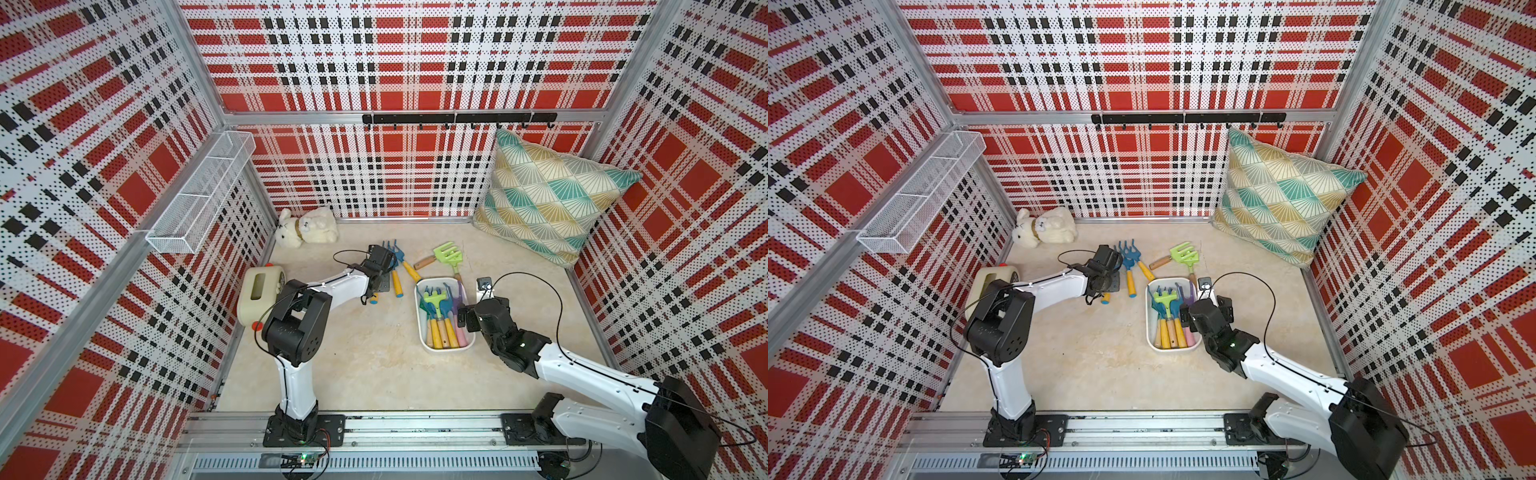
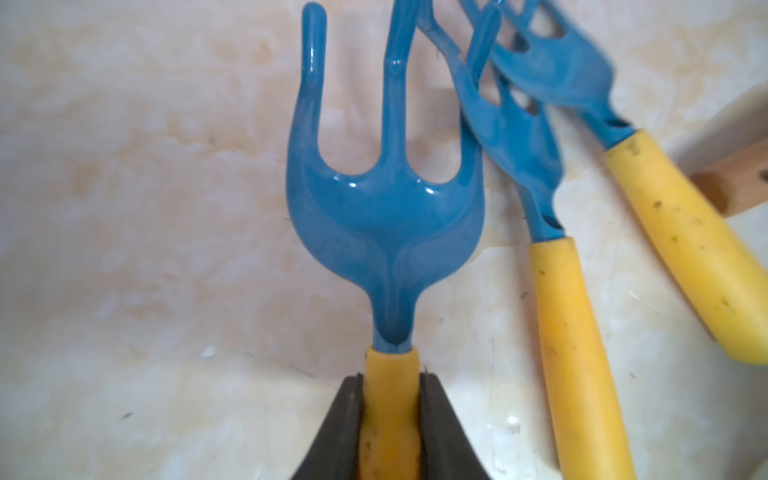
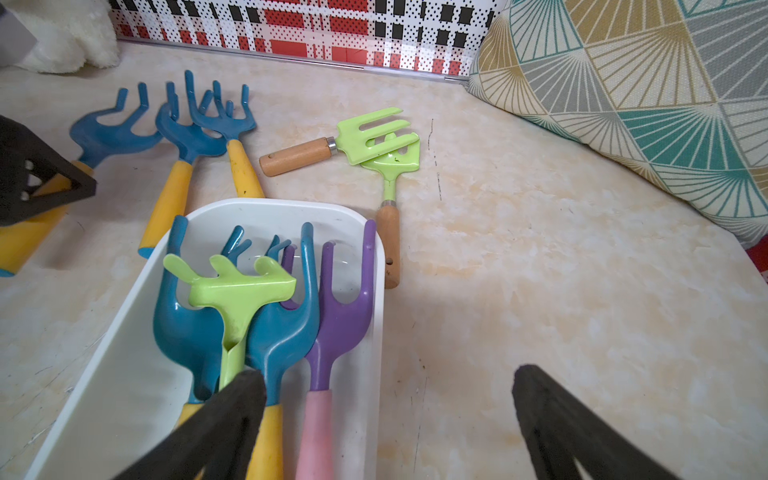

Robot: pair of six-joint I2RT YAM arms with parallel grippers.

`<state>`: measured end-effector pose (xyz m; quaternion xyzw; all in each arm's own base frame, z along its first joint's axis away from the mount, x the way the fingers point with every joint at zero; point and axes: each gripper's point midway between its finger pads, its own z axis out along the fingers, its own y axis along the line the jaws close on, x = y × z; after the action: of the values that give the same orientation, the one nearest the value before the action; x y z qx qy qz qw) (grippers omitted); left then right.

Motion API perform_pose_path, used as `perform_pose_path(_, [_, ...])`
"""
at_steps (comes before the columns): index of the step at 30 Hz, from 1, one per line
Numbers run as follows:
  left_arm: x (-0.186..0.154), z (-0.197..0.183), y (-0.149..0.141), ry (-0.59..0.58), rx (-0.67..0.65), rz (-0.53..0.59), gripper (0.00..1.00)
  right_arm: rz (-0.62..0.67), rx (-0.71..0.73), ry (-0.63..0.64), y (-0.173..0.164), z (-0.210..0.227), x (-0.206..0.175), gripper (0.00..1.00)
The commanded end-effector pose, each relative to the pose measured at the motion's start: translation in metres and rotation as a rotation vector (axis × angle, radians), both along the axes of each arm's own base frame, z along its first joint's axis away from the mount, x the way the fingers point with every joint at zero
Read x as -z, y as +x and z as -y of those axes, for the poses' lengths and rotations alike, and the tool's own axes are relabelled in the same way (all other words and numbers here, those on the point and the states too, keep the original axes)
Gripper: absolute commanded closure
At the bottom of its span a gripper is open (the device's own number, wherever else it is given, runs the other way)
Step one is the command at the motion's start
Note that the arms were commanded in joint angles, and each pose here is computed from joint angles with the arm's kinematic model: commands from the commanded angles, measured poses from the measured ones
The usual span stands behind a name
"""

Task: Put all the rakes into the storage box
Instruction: Pick up the rake at the center of the board.

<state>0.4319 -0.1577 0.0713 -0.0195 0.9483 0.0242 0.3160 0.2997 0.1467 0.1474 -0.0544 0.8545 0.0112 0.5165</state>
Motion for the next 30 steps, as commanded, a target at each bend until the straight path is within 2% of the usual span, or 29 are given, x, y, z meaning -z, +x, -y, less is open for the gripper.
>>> perform_pose_path(1, [-0.047, -0.017, -0.004, 0.094, -0.044, 0.086, 1.0, 0.032, 0.012, 0.025, 0.007, -0.002, -0.016, 0.0])
perform_pose_path(3, [-0.058, -0.03, -0.009, 0.175, -0.08, 0.086, 1.0, 0.032, 0.01, 0.026, 0.007, -0.002, -0.016, 0.0])
perform_pose_path(5, [-0.066, -0.049, -0.015, 0.314, -0.127, 0.071, 1.0, 0.034, 0.01, 0.028, 0.007, -0.002, -0.017, 0.0])
perform_pose_path(7, [-0.069, -0.058, -0.02, 0.377, -0.142, 0.054, 1.0, 0.034, 0.009, 0.03, 0.006, -0.002, -0.017, 0.0])
perform_pose_path(10, [-0.077, -0.069, -0.025, 0.44, -0.165, 0.057, 1.0, 0.034, 0.009, 0.03, 0.006, -0.002, -0.017, 0.0])
perform_pose_path(13, [-0.088, -0.071, -0.028, 0.43, -0.17, 0.07, 1.0, 0.032, 0.006, 0.03, 0.006, -0.003, -0.016, 0.0])
perform_pose_path(19, [-0.118, -0.039, -0.037, 0.225, -0.101, 0.131, 1.0, 0.035, 0.012, 0.033, 0.007, -0.002, -0.017, 0.0])
perform_pose_path(26, [-0.158, 0.048, -0.072, -0.175, 0.064, 0.272, 1.0, 0.052, 0.05, 0.07, 0.006, 0.01, -0.025, 0.0])
perform_pose_path(30, [-0.167, 0.095, -0.103, -0.379, 0.143, 0.324, 1.0, 0.048, 0.092, 0.135, 0.008, 0.031, -0.023, 0.0])
